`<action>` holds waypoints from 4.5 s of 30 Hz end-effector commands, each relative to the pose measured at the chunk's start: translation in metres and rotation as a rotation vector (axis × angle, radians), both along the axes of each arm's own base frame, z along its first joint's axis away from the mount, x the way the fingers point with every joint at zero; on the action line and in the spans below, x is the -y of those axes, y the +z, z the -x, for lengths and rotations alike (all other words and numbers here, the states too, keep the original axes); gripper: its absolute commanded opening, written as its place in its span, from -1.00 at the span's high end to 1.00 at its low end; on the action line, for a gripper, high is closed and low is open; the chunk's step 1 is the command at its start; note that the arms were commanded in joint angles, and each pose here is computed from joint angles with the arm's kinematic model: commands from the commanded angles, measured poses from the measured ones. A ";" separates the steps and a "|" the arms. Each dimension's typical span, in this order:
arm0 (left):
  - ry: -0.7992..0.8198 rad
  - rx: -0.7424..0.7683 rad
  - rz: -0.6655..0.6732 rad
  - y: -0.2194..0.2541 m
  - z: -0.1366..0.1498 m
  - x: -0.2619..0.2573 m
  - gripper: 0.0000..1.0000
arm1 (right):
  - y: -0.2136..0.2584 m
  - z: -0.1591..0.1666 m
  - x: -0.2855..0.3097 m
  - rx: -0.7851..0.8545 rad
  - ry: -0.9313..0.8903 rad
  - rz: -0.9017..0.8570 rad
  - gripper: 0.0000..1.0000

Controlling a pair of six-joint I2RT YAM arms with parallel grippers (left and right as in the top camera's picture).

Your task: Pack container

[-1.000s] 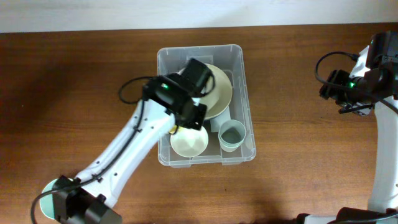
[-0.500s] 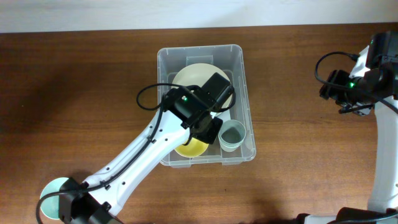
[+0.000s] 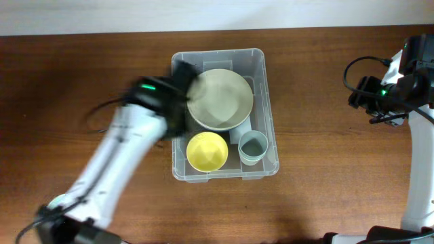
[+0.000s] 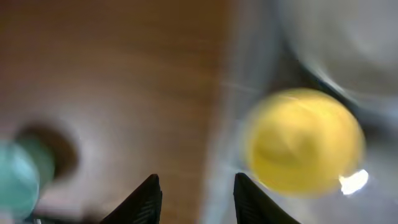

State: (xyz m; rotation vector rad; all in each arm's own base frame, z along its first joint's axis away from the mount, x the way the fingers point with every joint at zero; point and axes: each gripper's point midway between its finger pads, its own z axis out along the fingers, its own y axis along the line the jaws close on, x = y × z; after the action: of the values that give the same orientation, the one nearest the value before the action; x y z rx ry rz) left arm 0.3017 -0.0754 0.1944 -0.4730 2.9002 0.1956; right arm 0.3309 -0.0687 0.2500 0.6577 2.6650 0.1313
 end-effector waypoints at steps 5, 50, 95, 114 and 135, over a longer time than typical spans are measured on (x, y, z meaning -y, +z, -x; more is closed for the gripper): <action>0.831 0.119 0.010 0.035 0.046 -0.152 -0.08 | -0.002 0.000 -0.003 -0.006 0.015 -0.004 -0.31; 1.270 -0.169 0.098 -0.185 0.117 -0.237 0.99 | -0.002 0.001 -0.003 -0.009 0.017 -0.007 -0.32; -0.776 0.188 0.096 -0.004 0.010 0.152 0.99 | -0.003 -0.001 -0.002 -0.008 0.015 -0.003 -0.31; -0.775 0.116 0.072 -0.022 0.012 0.150 0.24 | -0.003 -0.001 -0.002 -0.008 0.015 -0.003 -0.31; -0.055 0.536 -0.048 0.084 -0.111 -0.082 -0.55 | 0.017 -0.069 -0.045 0.205 0.254 0.192 -0.68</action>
State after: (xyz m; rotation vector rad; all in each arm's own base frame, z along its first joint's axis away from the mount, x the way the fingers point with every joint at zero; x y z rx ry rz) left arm 0.4001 -0.0280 0.2657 -0.2468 2.4438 0.1280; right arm 0.3846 -0.0360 0.2737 0.3472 2.5081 0.0864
